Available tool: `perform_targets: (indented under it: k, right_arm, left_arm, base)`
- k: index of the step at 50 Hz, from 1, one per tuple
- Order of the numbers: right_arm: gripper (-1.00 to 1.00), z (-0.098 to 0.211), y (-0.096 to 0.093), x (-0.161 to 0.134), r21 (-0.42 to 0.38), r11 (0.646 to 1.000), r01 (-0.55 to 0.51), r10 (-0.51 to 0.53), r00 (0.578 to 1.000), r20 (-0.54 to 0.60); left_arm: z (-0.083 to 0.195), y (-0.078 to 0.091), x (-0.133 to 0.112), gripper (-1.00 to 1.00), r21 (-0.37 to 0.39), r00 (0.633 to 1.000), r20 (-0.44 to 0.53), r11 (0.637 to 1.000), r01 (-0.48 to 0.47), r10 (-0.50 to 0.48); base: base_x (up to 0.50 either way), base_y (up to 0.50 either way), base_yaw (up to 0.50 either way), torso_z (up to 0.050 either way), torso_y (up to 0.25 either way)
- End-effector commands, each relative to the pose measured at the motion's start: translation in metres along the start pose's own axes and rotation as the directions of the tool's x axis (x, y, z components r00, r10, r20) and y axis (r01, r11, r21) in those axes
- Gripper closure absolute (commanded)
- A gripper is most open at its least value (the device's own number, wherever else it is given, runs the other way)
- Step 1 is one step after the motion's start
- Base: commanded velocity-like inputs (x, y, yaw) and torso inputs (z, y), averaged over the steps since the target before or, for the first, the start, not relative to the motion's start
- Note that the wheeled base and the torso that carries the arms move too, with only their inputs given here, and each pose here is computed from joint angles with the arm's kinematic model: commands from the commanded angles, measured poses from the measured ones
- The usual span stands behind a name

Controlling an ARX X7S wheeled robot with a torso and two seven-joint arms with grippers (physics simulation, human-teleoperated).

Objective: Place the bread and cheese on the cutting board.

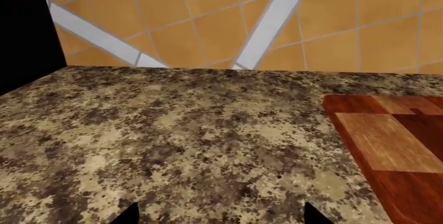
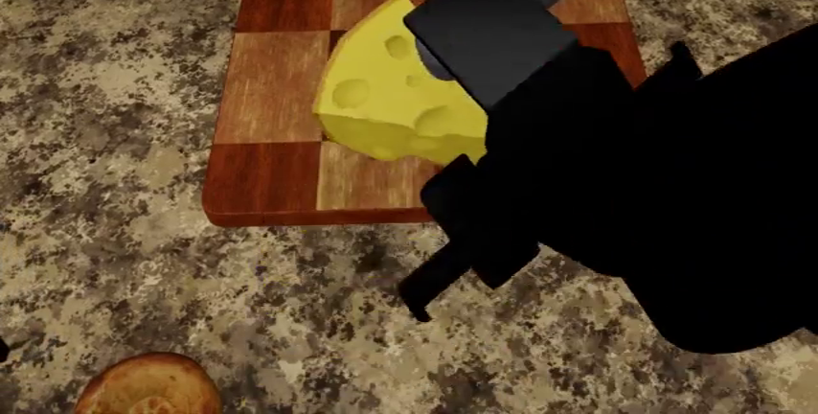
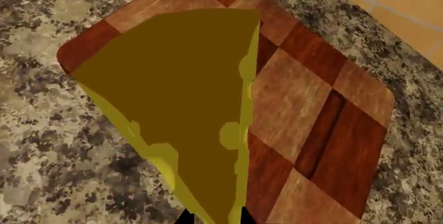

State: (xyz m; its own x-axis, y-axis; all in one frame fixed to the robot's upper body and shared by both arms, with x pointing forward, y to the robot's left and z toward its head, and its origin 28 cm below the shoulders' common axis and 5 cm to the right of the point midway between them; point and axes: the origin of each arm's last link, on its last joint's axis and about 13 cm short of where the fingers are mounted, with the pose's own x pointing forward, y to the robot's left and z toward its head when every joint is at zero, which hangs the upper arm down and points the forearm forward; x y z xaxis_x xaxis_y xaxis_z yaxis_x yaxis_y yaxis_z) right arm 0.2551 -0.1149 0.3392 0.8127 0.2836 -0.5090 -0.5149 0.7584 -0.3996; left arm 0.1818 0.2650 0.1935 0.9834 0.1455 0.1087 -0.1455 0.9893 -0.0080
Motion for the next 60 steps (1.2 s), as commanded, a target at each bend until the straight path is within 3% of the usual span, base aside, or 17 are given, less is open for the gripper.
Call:
perform_targets:
  k: [1, 6, 8, 10, 12, 13, 18, 26, 37, 51, 52, 60]
  right_arm:
    - [1.0, 0.017, -0.046, 0.03, 0.166, 0.982, 0.084, -0.083, 0.996, -0.017]
    - [1.0, 0.027, -0.073, 0.046, 0.265, 0.96, 0.091, -0.077, 0.995, -0.064]
    - [1.0, 0.029, -0.079, 0.055, 0.263, 0.959, 0.107, -0.087, 0.992, -0.087]
    - [1.0, 0.035, -0.085, 0.066, 0.325, 0.94, 0.099, -0.084, 0.995, -0.06]
    - [1.0, 0.034, -0.09, 0.074, 0.335, 0.935, 0.113, -0.095, 0.993, -0.069]
    - [1.0, 0.033, -0.092, 0.08, 0.388, 0.915, 0.109, -0.091, 0.994, -0.063]
    - [1.0, 0.021, -0.097, 0.103, 0.398, 0.905, 0.148, -0.105, 0.986, -0.127]
    - [1.0, 0.002, -0.086, 0.13, 0.469, 0.873, 0.137, -0.078, 0.987, -0.142]
    - [1.0, -0.017, -0.075, 0.146, 0.469, 0.874, 0.129, -0.043, 0.981, -0.19]
    - [1.0, -0.009, -0.08, 0.14, 0.429, 0.894, 0.13, -0.054, 0.981, -0.186]
    - [-1.0, -0.007, -0.08, 0.139, 0.419, 0.899, 0.13, -0.056, 0.981, -0.185]
    - [-1.0, -0.002, -0.08, 0.128, 0.37, 0.918, 0.144, -0.081, 0.98, -0.181]
  left_arm:
    - [0.0, 0.001, 0.0, -1.0, -0.003, 1.0, 0.002, 1.0, -0.005, 0.005]
    - [-0.002, 0.002, 0.0, -1.0, -0.005, 1.0, 0.001, 1.0, -0.006, 0.006]
    - [0.0, 0.003, 0.0, -1.0, -0.003, 1.0, 0.002, 1.0, -0.006, 0.006]
    - [0.0, 0.004, 0.0, -1.0, -0.007, 1.0, 0.004, 1.0, -0.013, 0.013]
    - [0.0, 0.004, 0.0, -1.0, -0.007, 1.0, 0.004, 1.0, -0.013, 0.013]
    - [0.001, 0.005, -0.001, -1.0, -0.011, 1.0, 0.005, 1.0, -0.016, 0.016]
    - [0.003, 0.006, -0.001, -1.0, -0.012, 1.0, 0.008, 1.0, -0.019, 0.019]
    - [0.003, 0.007, -0.001, -1.0, -0.013, 1.0, 0.011, 1.0, -0.022, 0.022]
    - [0.0, 0.006, -0.001, -1.0, -0.005, 1.0, 0.005, 1.0, -0.017, 0.017]
    - [-0.001, 0.005, 0.001, -1.0, 0.0, 1.0, 0.002, 1.0, -0.014, 0.014]
    - [-0.001, 0.004, 0.001, -1.0, 0.003, 1.0, 0.002, 1.0, -0.013, 0.013]
    - [-0.001, 0.003, 0.001, -1.0, 0.003, 1.0, 0.001, 1.0, -0.008, 0.008]
  base:
    - [0.0, 0.0, 0.0, 0.0, 0.0]
    - [0.0, 0.0, 0.0, 0.0, 0.0]
    - [0.01, 0.0, 0.0, 0.0, 0.0]
    - [0.0, 0.0, 0.0, 0.0, 0.0]
    - [0.0, 0.0, 0.0, 0.0, 0.0]
    - [0.0, 0.0, 0.0, 0.0, 0.0]
    - [0.0, 0.0, 0.0, 0.0, 0.0]
    - [0.0, 0.0, 0.0, 0.0, 0.0]
    - [0.0, 0.0, 0.0, 0.0, 0.0]
    - [0.0, 0.0, 0.0, 0.0, -0.004]
    - [0.0, 0.0, 0.0, 0.0, 0.0]
    - [0.0, 0.0, 0.0, 0.0, -0.001]
